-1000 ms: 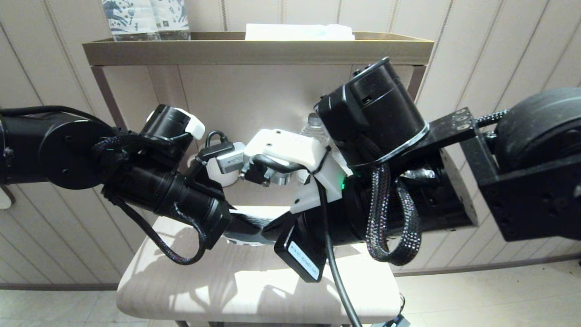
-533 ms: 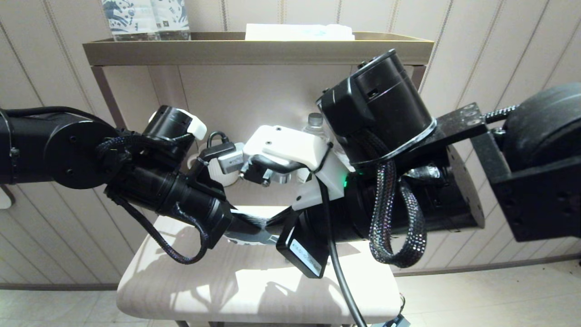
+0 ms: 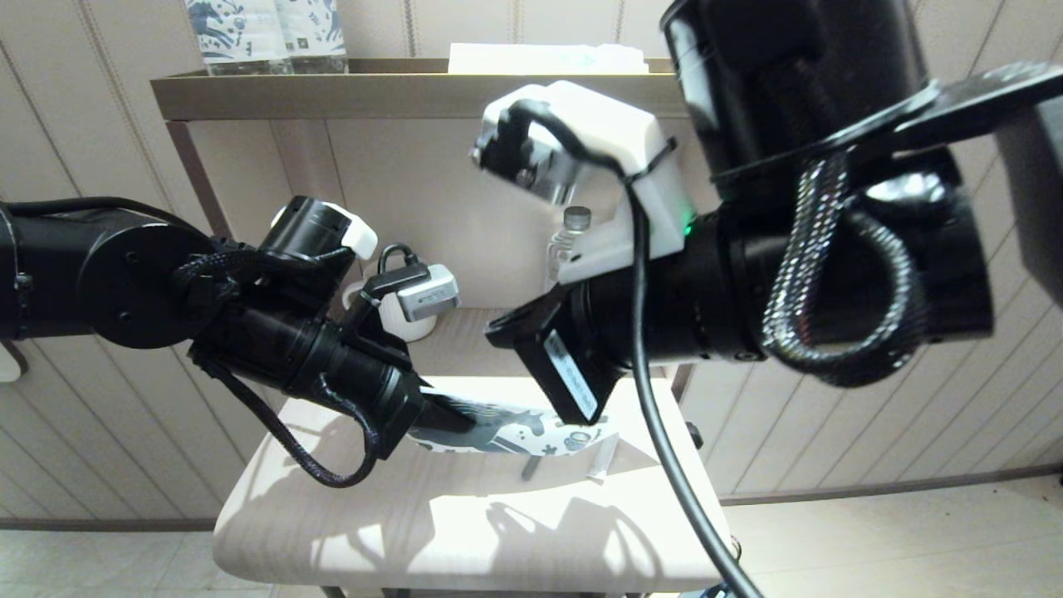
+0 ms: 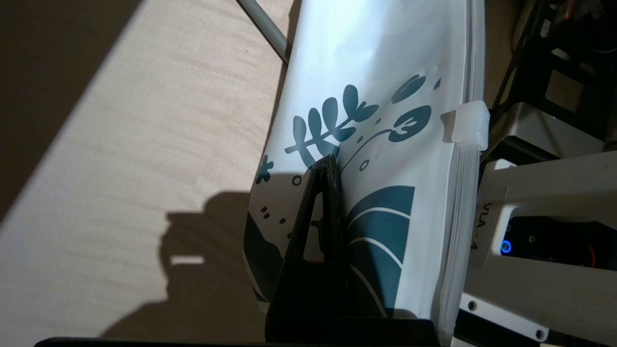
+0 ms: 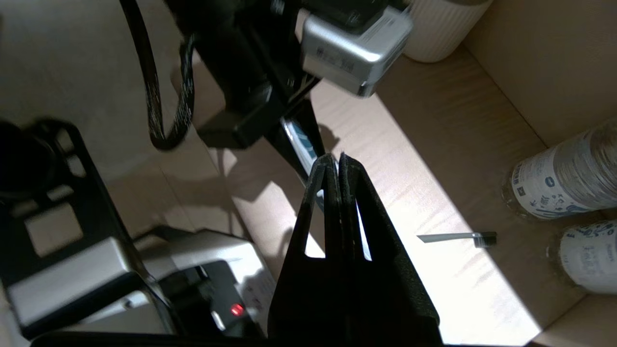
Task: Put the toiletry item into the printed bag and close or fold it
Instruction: Open the storage bag
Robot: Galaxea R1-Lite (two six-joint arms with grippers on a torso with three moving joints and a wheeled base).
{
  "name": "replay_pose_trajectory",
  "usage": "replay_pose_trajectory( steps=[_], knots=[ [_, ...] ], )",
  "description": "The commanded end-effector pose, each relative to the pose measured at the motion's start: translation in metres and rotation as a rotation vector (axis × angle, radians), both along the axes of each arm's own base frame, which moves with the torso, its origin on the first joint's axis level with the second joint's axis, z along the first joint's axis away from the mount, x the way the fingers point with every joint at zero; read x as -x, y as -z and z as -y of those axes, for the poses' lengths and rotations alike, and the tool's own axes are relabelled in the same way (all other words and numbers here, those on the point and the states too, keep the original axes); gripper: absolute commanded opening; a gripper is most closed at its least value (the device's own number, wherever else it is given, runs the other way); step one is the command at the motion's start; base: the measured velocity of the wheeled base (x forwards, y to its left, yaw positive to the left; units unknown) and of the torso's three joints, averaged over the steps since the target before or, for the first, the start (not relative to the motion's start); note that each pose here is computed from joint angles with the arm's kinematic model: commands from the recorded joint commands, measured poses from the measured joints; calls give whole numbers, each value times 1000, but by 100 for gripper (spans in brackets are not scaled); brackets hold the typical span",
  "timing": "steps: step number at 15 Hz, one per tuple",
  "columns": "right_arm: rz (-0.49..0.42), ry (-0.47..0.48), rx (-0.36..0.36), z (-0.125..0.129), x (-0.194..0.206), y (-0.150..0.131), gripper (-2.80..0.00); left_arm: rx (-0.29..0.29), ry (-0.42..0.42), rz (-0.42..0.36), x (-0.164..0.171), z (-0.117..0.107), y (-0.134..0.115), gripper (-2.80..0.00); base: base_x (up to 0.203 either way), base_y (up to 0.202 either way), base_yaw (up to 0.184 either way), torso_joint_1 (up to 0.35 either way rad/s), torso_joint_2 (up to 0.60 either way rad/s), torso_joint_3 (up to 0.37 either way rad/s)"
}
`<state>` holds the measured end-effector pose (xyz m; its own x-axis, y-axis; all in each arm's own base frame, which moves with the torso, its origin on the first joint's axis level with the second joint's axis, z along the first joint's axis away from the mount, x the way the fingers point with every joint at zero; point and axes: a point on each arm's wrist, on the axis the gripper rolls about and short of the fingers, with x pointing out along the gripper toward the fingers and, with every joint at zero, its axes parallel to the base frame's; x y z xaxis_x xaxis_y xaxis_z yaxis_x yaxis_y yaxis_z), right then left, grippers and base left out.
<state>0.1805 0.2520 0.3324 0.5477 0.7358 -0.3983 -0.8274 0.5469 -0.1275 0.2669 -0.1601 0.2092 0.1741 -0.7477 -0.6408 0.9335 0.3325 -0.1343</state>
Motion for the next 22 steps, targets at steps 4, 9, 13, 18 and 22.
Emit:
replay_pose_trajectory(
  steps=[4, 9, 13, 18, 22],
  knots=[
    [-188, 130, -198, 15, 1, -14, 0, -2, 3, -4, 1, 0, 0, -280, 0, 0, 0, 0, 0, 0],
    [-245, 124, -117, 30, -1, -11, -280, -3, 1, 0, 2, -1, -2, -280, 0, 0, 0, 0, 0, 0],
    [-238, 92, 30, 26, -5, 21, -280, -2, 1, -2, 1, -1, -1, -280, 0, 0, 0, 0, 0, 0],
    [-138, 38, 72, 13, -16, 34, -280, -3, 2, -4, -1, 1, 0, -280, 0, 0, 0, 0, 0, 0],
    [-137, 32, 84, 13, -14, 36, -280, -4, 2, -6, -2, 2, 1, -280, 0, 0, 0, 0, 0, 0]
  ],
)
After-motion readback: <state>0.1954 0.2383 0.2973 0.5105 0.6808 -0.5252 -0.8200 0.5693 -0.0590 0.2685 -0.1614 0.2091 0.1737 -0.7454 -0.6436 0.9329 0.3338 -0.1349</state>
